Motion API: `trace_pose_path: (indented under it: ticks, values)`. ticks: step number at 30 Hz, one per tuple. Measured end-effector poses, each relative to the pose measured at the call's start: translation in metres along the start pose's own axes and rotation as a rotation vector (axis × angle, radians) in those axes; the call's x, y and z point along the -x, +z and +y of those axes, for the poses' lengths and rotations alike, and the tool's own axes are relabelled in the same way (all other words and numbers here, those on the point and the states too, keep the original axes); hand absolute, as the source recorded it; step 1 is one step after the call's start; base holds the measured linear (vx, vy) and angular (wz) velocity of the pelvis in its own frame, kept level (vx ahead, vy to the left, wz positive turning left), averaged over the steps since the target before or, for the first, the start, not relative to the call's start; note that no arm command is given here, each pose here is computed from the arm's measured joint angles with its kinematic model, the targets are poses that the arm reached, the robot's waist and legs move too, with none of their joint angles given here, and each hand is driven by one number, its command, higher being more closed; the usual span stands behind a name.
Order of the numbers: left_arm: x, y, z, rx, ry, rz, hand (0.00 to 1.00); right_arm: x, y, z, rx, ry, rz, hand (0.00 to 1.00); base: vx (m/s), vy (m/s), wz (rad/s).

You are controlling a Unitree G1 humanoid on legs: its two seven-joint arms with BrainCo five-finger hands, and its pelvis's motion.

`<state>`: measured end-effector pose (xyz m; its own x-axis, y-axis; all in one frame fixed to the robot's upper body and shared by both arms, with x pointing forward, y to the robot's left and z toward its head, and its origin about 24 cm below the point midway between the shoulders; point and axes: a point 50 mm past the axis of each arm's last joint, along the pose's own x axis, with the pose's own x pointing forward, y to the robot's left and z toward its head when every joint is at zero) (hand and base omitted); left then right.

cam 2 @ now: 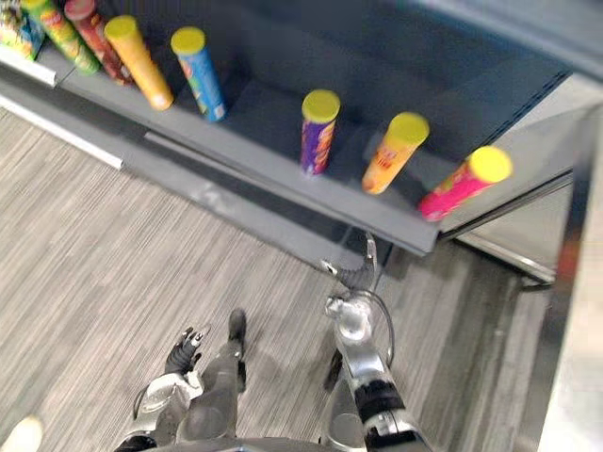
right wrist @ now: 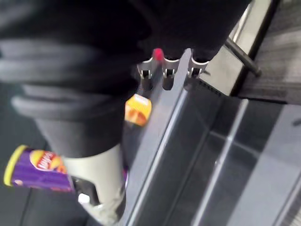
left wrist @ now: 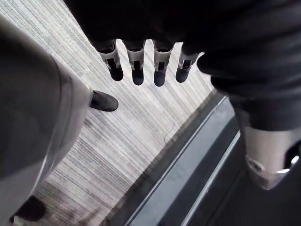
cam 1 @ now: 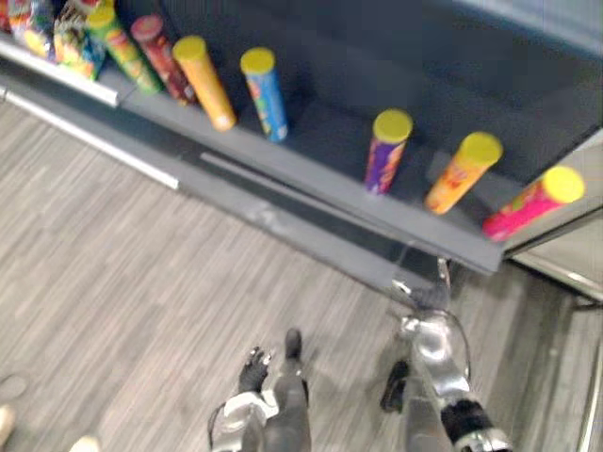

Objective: Put the gum and the chips on the shelf.

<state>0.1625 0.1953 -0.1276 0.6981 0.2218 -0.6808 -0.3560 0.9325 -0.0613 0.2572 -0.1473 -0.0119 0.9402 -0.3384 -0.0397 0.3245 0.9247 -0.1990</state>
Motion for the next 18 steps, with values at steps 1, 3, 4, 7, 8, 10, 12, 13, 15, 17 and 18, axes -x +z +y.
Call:
trace_pose_path:
  ticks: [1,3,4,7,8,10,12,13,15,17,18]
  values:
    - [0.0,-0.002,0.001,-0.004,0.004,0.01,0.0,0.003,-0.004,-0.002,0.008,0.01,0.01,0.0,0.17,-0.037,-0.22]
    - [0.004,-0.015,0.009,-0.038,0.028,0.061,0.0,0.016,-0.018,-0.01,0.064,0.06,0.03,0.0,0.21,-0.034,-0.31]
    - [0.007,-0.022,0.012,-0.041,0.04,0.085,0.0,0.023,-0.025,-0.011,0.08,0.087,0.049,0.0,0.24,-0.02,-0.32]
    - [0.015,-0.039,0.021,-0.032,0.074,0.15,0.0,0.041,-0.046,-0.015,0.116,0.142,0.129,0.0,0.16,-0.001,-0.23]
    - [0.017,-0.042,0.023,-0.028,0.08,0.158,0.0,0.045,-0.052,-0.016,0.12,0.153,0.158,0.0,0.13,0.01,-0.24]
    - [0.02,-0.049,0.027,-0.022,0.097,0.185,0.0,0.065,-0.084,-0.029,0.075,0.169,0.338,0.0,0.1,0.009,-0.19]
    - [0.025,-0.059,0.035,-0.031,0.114,0.231,0.0,0.097,-0.126,-0.049,-0.052,0.155,0.614,0.0,0.1,0.011,-0.16]
    - [0.027,-0.062,0.037,-0.02,0.116,0.24,0.0,0.108,-0.138,-0.056,-0.084,0.149,0.7,0.0,0.09,0.016,-0.14]
    - [0.029,-0.066,0.039,0.015,0.12,0.256,0.0,0.13,-0.159,-0.073,-0.177,0.092,0.86,0.0,0.04,0.018,-0.15]
    - [0.032,-0.07,0.041,0.028,0.11,0.272,0.0,0.152,-0.178,-0.095,-0.238,0.03,1.016,0.0,0.01,0.008,-0.05]
    - [0.032,-0.07,0.04,0.021,0.102,0.274,0.0,0.161,-0.182,-0.1,-0.259,-0.002,1.064,0.0,0.0,0.0,0.0]
